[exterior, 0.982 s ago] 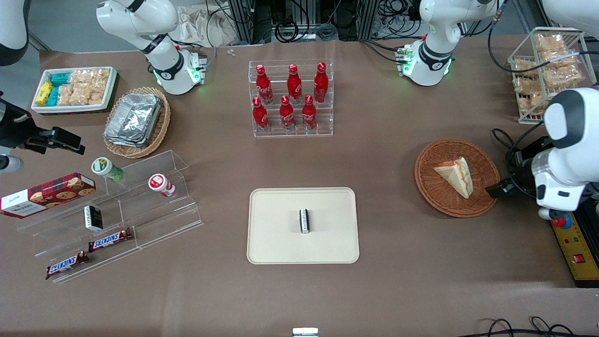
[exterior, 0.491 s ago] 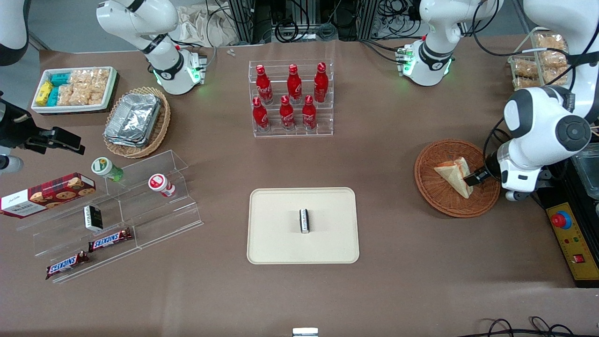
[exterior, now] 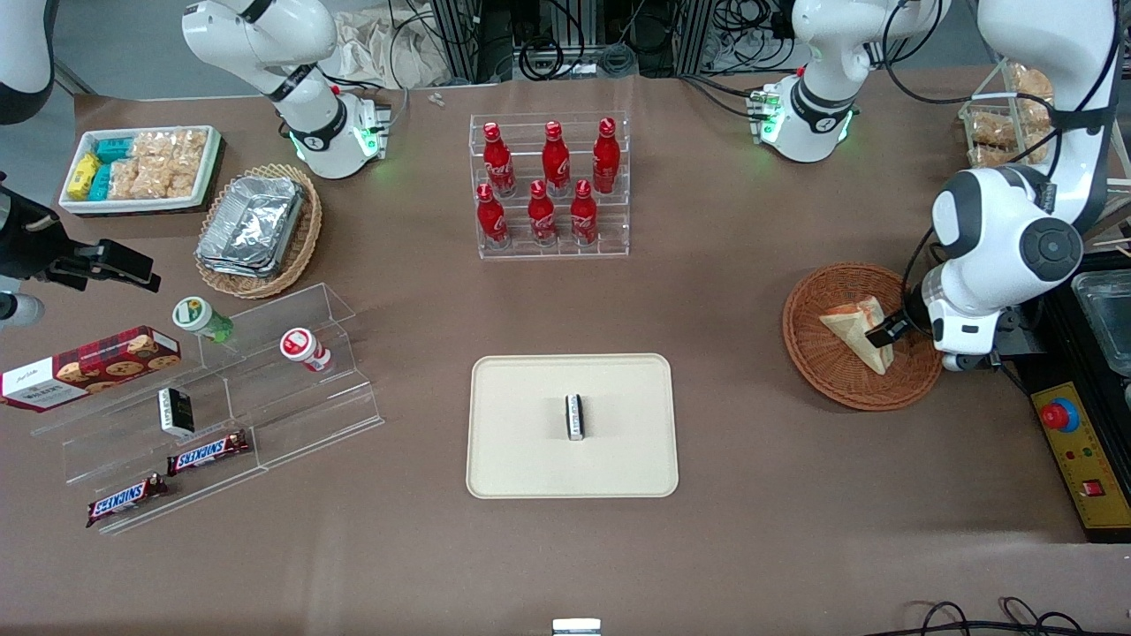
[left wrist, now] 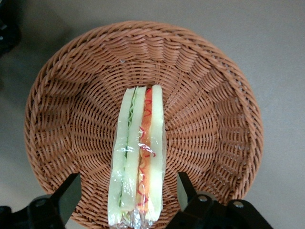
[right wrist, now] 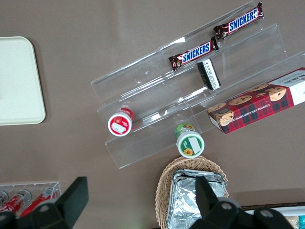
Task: Place sandwich from basket to tray
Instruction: 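Lower the open left gripper over the wrapped sandwich in the basket, then close the left gripper on the sandwich wrapper and lift it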
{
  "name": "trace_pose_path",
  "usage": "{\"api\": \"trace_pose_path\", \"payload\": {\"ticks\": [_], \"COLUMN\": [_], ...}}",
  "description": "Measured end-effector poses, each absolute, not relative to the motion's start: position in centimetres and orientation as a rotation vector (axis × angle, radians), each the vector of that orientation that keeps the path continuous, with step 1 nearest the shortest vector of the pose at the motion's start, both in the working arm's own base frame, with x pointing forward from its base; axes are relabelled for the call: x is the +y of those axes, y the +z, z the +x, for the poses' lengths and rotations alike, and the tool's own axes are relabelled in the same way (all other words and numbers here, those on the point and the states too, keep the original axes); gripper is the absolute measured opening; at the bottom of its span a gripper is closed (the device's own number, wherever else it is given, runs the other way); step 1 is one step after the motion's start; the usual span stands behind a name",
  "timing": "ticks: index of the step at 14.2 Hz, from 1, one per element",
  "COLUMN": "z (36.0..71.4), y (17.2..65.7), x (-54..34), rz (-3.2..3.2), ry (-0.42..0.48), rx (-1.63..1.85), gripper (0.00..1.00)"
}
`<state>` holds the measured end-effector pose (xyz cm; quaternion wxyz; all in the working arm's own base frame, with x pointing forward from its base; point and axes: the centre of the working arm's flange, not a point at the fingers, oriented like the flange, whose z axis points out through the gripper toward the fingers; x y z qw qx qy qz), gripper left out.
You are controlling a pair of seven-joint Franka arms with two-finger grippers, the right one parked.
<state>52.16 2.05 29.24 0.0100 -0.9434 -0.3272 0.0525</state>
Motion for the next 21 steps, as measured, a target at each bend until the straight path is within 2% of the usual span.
{"api": "trace_pose_path", "payload": {"ticks": [5,10,14,16,18,19,21], "z": [51.5,49.9,49.2,49.2,49.3,49.3,49.3], "y": [28.2,25.4,23.6,23.5,23.5,23.5,23.6], "x": [2.0,1.9,1.9,1.8,1.6,1.5,1.3], "rz": [-2.935,-2.941,-2.944,-2.944,-2.947,-2.949,-2.952], "ry": [0.161,0.100,0.098,0.099,0.096,0.095,0.092], "rx": [-1.051,-1.077,-1.087,-1.086,-1.081,-1.078,-1.072], "gripper": [0.90,0.90,0.90,0.86,0.67,0.54,0.37]}}
